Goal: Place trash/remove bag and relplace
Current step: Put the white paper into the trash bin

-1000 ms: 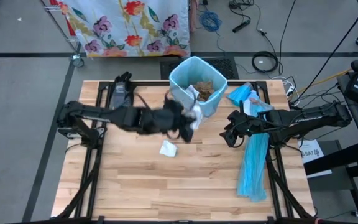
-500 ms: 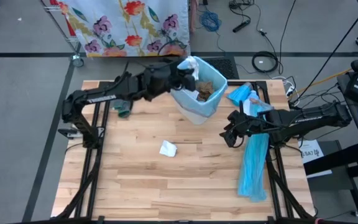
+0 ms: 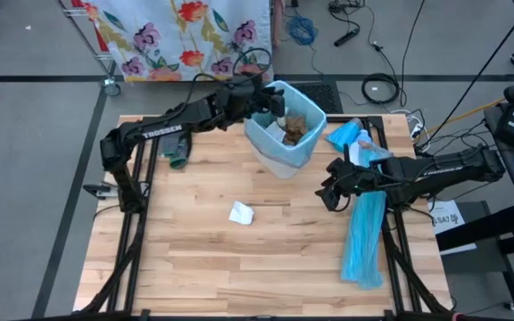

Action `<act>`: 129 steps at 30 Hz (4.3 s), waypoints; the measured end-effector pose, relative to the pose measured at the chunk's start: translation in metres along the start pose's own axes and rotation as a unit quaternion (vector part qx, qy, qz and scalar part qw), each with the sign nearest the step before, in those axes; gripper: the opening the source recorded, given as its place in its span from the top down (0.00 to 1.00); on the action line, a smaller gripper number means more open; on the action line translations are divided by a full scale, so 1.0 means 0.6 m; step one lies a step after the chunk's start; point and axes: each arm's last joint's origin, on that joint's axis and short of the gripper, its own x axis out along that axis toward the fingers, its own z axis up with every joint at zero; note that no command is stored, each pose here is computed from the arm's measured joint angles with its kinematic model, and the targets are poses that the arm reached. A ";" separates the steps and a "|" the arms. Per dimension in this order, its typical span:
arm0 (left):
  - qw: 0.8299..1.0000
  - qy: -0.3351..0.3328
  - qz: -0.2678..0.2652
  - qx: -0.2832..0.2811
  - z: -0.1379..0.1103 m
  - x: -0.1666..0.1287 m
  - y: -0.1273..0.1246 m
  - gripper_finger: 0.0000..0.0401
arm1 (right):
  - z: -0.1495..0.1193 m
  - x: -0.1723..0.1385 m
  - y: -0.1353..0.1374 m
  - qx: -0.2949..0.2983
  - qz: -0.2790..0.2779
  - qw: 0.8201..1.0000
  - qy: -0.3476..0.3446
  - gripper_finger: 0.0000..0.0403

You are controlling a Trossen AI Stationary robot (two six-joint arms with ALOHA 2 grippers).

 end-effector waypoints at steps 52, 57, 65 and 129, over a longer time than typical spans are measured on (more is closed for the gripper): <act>0.879 0.466 0.096 -0.039 -0.365 -0.160 -0.104 0.57 | 0.000 0.000 0.000 0.000 0.000 1.000 0.000 0.50; 0.861 0.490 0.128 -0.044 -0.422 -0.150 -0.108 0.57 | 0.000 0.000 0.000 0.000 0.000 1.000 0.000 0.50; 0.850 0.496 0.174 -0.035 -0.485 -0.127 -0.099 0.57 | 0.000 0.000 0.000 0.000 0.000 1.000 0.000 0.50; 0.995 0.053 -0.090 0.002 0.030 -0.135 -0.046 1.00 | 0.000 0.000 0.000 0.000 0.000 1.000 0.000 0.50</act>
